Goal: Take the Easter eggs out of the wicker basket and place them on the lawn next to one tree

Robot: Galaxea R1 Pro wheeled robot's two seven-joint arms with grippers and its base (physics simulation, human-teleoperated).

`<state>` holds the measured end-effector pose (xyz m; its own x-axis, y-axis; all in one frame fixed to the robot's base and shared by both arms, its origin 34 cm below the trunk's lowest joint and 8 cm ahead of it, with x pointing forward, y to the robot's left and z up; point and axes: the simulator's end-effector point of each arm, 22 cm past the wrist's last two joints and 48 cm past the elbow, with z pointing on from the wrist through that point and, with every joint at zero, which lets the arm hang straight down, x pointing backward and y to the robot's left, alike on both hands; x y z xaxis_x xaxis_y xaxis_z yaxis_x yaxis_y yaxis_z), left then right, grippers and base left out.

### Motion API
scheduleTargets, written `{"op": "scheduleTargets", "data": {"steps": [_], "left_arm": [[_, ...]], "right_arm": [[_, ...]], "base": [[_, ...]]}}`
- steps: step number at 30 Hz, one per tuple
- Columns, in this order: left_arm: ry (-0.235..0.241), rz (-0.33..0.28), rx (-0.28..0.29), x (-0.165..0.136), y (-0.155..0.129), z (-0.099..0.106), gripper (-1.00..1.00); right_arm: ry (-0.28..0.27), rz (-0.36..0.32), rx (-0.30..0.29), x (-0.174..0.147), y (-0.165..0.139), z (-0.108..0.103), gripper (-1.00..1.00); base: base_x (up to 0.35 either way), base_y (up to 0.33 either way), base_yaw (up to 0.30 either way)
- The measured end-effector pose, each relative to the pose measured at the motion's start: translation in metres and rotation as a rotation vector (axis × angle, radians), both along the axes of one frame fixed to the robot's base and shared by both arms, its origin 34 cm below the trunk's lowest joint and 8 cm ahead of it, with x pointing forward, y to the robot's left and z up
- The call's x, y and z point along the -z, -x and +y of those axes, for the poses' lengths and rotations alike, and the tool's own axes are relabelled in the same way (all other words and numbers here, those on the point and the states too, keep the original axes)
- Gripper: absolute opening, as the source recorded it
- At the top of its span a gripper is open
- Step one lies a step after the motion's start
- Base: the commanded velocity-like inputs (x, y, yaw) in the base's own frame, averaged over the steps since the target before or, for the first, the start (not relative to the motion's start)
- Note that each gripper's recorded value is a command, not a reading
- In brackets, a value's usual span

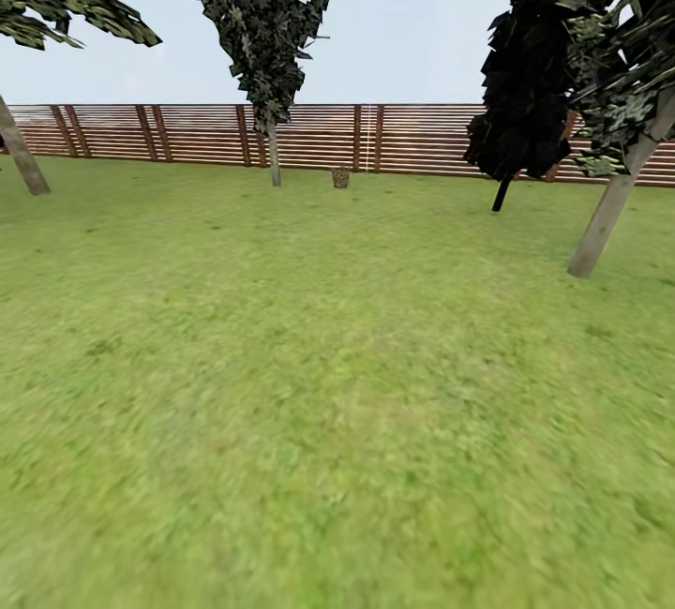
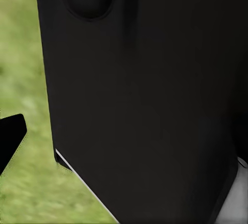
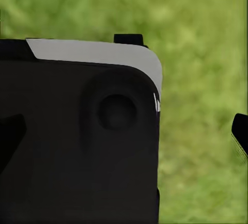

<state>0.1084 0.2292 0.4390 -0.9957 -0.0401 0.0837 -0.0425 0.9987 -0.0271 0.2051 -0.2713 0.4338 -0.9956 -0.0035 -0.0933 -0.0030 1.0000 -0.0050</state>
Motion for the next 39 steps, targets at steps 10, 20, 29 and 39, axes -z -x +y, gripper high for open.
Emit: {"op": "scheduleTargets", "data": {"steps": [10, 20, 29, 39], "left_arm": [[0.000, 0.000, 0.000, 0.0000, 0.0000, 0.0000, 1.00], [0.000, 0.000, 0.000, 0.0000, 0.0001, 0.0000, 1.00], [0.000, 0.000, 0.000, 0.0000, 0.0001, 0.0000, 1.00], [0.000, 0.001, -0.001, 0.0000, 0.0001, 0.0000, 1.00]], "right_arm": [[0.000, 0.000, 0.000, 0.0000, 0.0000, 0.0000, 1.00], [0.000, 0.000, 0.000, 0.0000, 0.0000, 0.0000, 1.00], [0.000, 0.000, 0.000, 0.0000, 0.0000, 0.0000, 1.00], [0.000, 0.000, 0.000, 0.0000, 0.0000, 0.0000, 1.00]], "base": [[0.337, 0.000, 0.000], [0.337, 0.000, 0.000], [0.337, 0.000, 0.000], [0.337, 0.000, 0.000]]}}
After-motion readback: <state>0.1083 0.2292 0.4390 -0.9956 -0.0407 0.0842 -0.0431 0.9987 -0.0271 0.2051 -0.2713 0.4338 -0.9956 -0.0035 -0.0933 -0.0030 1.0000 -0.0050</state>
